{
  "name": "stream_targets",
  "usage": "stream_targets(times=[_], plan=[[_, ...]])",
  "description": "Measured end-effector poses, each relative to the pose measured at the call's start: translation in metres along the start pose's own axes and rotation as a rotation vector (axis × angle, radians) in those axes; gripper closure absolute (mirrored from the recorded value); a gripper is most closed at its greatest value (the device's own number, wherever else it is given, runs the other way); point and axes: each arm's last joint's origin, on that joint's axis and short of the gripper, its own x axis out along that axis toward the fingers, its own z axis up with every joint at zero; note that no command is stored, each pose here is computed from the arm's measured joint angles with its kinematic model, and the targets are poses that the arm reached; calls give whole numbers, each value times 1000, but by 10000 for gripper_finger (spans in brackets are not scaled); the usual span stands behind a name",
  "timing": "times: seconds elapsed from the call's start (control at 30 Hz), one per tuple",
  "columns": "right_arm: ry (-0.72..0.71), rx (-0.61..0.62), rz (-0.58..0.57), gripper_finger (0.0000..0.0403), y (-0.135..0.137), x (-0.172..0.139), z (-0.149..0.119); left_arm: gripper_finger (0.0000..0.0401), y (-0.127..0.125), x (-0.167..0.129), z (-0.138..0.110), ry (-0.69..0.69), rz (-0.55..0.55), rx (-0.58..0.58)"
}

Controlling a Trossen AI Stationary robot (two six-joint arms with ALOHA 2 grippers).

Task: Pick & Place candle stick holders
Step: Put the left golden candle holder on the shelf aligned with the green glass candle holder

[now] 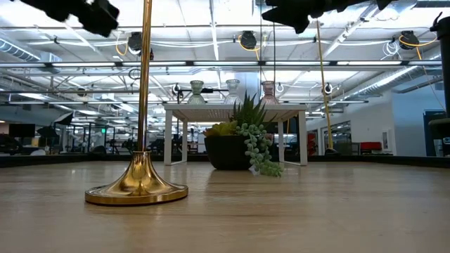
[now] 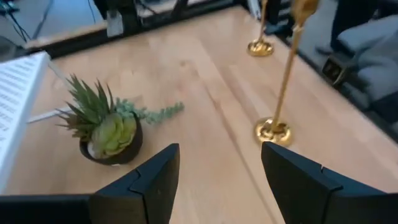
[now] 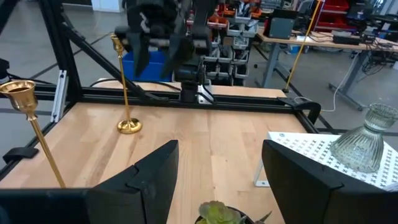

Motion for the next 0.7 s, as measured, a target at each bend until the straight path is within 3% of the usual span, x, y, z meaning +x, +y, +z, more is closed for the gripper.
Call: stream_targets(times=[0.27,0.5,0.7], plan=[[-1,8,0,177,0,0,0,167,-6,-51,-3,-158,-13,-113],[-3,8,0,177,0,0,0,167,-10,-67,-22,-62,-45,-167],[-3,7,0,177,0,0,0,167,-15,-73,-31,0,-191,-227]])
